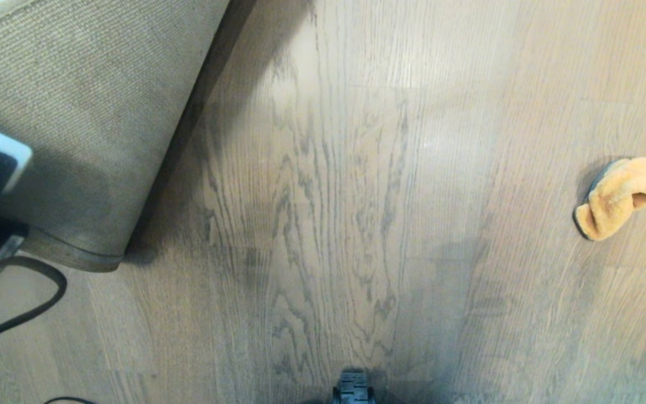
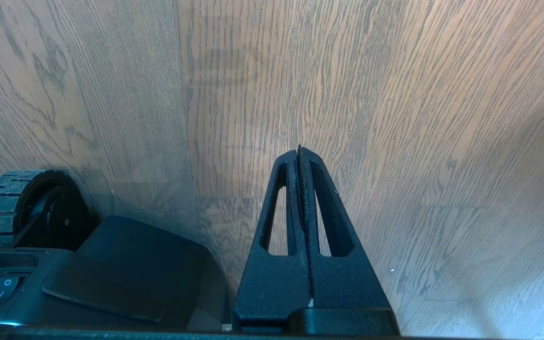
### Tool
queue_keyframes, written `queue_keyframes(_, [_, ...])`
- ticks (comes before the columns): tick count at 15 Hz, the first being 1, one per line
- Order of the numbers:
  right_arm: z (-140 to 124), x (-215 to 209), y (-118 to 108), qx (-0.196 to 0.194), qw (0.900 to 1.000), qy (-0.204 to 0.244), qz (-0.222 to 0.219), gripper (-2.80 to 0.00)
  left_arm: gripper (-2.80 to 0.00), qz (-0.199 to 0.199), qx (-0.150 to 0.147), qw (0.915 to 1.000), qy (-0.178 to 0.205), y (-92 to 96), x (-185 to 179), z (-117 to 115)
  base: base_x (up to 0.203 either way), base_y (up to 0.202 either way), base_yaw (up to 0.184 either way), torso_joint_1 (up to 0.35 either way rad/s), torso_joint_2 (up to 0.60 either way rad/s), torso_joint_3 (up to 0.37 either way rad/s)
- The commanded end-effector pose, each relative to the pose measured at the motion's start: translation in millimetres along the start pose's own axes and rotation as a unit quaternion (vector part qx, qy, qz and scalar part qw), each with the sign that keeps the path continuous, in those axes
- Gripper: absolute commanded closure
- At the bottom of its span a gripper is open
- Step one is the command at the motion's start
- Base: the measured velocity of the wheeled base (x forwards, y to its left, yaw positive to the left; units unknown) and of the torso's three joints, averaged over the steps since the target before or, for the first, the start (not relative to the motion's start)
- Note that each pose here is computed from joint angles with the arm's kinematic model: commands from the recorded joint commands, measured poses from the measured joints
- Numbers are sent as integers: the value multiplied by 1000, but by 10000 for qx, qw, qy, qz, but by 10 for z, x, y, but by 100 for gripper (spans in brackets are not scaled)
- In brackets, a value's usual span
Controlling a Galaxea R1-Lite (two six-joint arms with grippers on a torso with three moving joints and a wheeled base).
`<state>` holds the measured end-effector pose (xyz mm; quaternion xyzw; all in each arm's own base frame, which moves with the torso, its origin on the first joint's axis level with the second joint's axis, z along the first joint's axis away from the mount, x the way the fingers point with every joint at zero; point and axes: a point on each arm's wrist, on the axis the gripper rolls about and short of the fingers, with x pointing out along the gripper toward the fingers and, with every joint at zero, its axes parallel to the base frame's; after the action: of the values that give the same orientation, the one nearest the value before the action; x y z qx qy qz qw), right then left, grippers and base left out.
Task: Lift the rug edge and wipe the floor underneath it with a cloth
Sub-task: Lay down the carpet
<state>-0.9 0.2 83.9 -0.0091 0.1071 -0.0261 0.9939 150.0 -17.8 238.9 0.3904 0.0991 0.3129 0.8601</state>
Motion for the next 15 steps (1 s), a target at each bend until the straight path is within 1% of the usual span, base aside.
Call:
queue_keyframes(1, [1,2,0,-1,10000,11,1,0,0,52,-41,10000,-8,30,-19,-4,0,0,0,0,0,0])
queue_keyframes(6, [1,2,0,-1,10000,11,1,0,0,-2,-36,10000,-52,23,-55,-19,0,0,0,0,0,0])
queue_keyframes(7, [1,2,0,-1,10000,11,1,0,-280,1,-39,10000,-55,30,-67,-32,0,0,0,0,0,0])
queue_keyframes(15, [1,2,0,-1,10000,11,1,0,-280,25,-104,9999,-100,64,-88,-32,0,0,0,0,0,0])
